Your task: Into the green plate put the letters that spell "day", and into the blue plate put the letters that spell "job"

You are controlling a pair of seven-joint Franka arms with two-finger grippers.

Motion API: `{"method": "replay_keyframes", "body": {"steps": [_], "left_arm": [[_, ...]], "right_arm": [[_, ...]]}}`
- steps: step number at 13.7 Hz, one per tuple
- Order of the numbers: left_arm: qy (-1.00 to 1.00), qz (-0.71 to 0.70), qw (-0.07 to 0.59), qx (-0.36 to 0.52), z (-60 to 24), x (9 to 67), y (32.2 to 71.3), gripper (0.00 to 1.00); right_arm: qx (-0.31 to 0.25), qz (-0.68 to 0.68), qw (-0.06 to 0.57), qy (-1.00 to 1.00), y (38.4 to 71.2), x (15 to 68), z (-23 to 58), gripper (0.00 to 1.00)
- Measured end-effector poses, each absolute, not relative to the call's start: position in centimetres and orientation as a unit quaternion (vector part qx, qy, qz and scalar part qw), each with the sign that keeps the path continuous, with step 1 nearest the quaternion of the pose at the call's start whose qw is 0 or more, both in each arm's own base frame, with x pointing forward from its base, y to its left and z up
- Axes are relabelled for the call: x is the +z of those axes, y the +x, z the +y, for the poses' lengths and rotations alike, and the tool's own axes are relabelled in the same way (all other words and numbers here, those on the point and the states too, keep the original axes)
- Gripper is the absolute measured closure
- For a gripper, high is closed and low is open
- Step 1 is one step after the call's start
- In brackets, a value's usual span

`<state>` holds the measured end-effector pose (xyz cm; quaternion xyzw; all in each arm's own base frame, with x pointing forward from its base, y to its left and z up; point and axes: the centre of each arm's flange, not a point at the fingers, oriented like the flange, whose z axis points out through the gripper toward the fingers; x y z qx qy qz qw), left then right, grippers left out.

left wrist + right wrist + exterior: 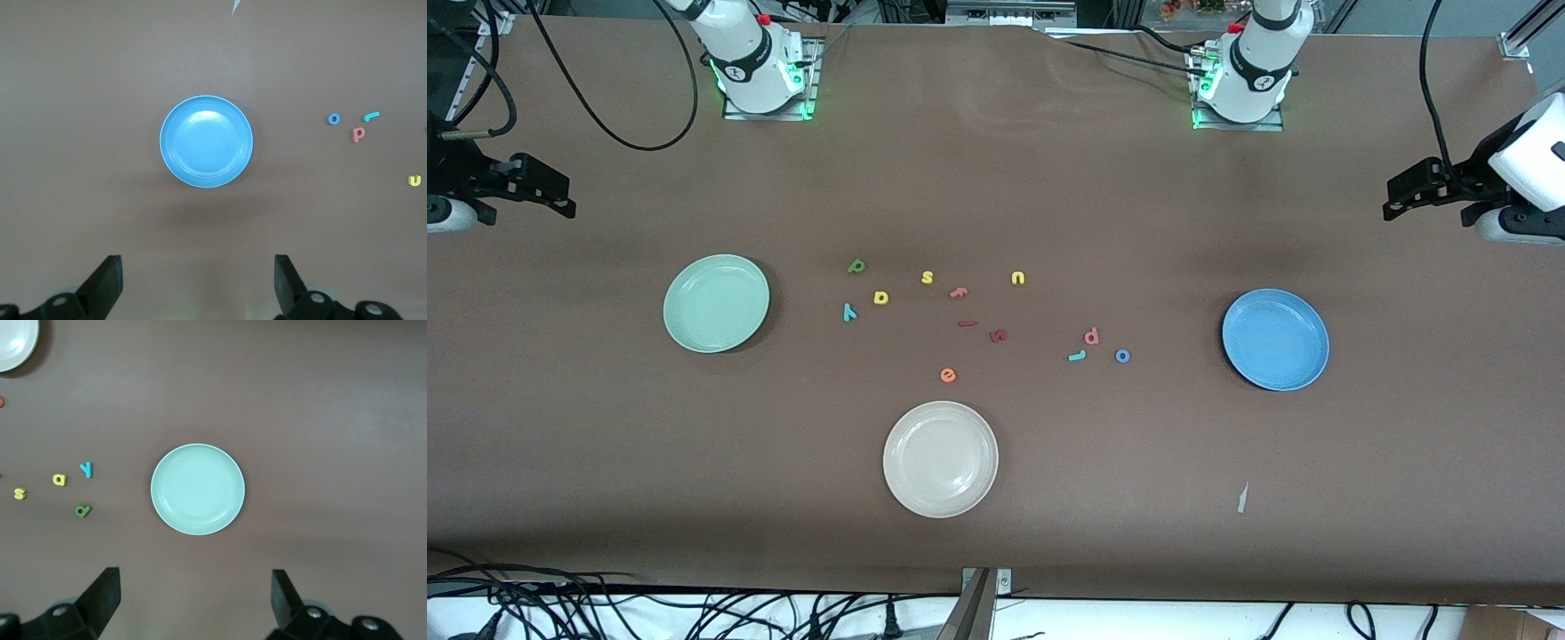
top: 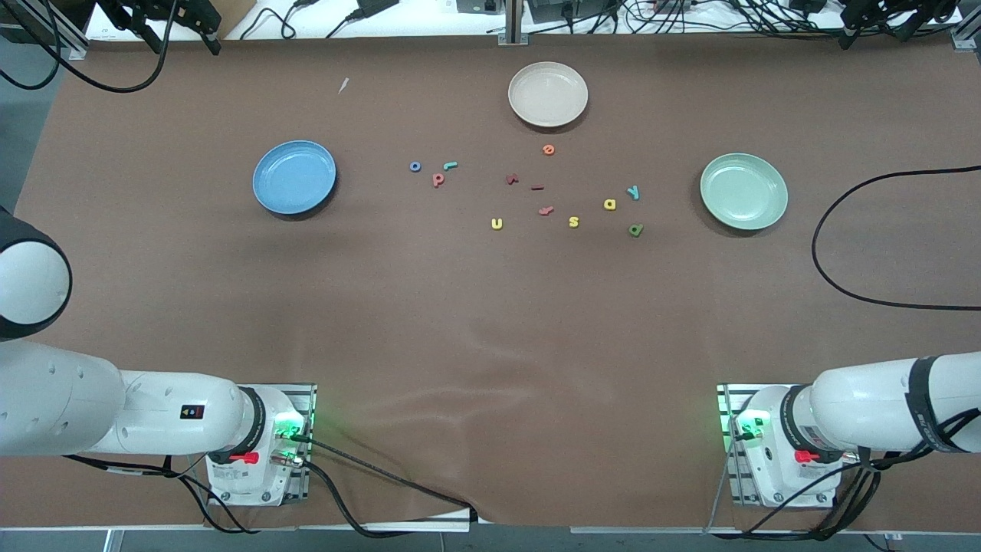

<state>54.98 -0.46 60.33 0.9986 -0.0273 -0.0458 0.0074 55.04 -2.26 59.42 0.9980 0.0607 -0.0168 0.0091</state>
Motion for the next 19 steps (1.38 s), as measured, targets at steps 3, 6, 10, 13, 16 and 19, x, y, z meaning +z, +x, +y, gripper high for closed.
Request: {"method": "replay_keyframes", "body": {"steps": [3,6,10,13,16,19], "left_arm": [[0.999,-0.027,0.007,-0.046,-0.46,60.33,54.98,0.0],[0.999,-0.027,0.007,-0.046,-0.46,60.33,54.98,0.0],[0.999,-0.027,0.007,-0.046,-0.46,60.33,54.98,0.0],[0.999,-0.027,0.007,-0.046,-0.46,60.33,54.98,0.0],[0.999,-0.027,0.007,-0.045,-0.46,60.36,55.01,0.0],[0.999,-0.026,0.007,-0.043,-0.4,60.45,55.0,0.0]], "right_arm": [[-0.017,0.061,0.009,0.998,55.04,59.42,-2.26,0.0],[-0.017,0.061,0.009,0.998,55.04,59.42,-2.26,0.0],[-0.017,0.061,0.009,0.998,55.04,59.42,-2.24,0.0],[-0.017,0.061,0.009,0.998,55.04,59.42,-2.23,0.0],[-0.018,0.061,0.009,0.998,55.04,59.26,-2.21,0.0],[-0.02,0.062,0.008,0.998,55.08,59.08,-2.1,0.0]]}}
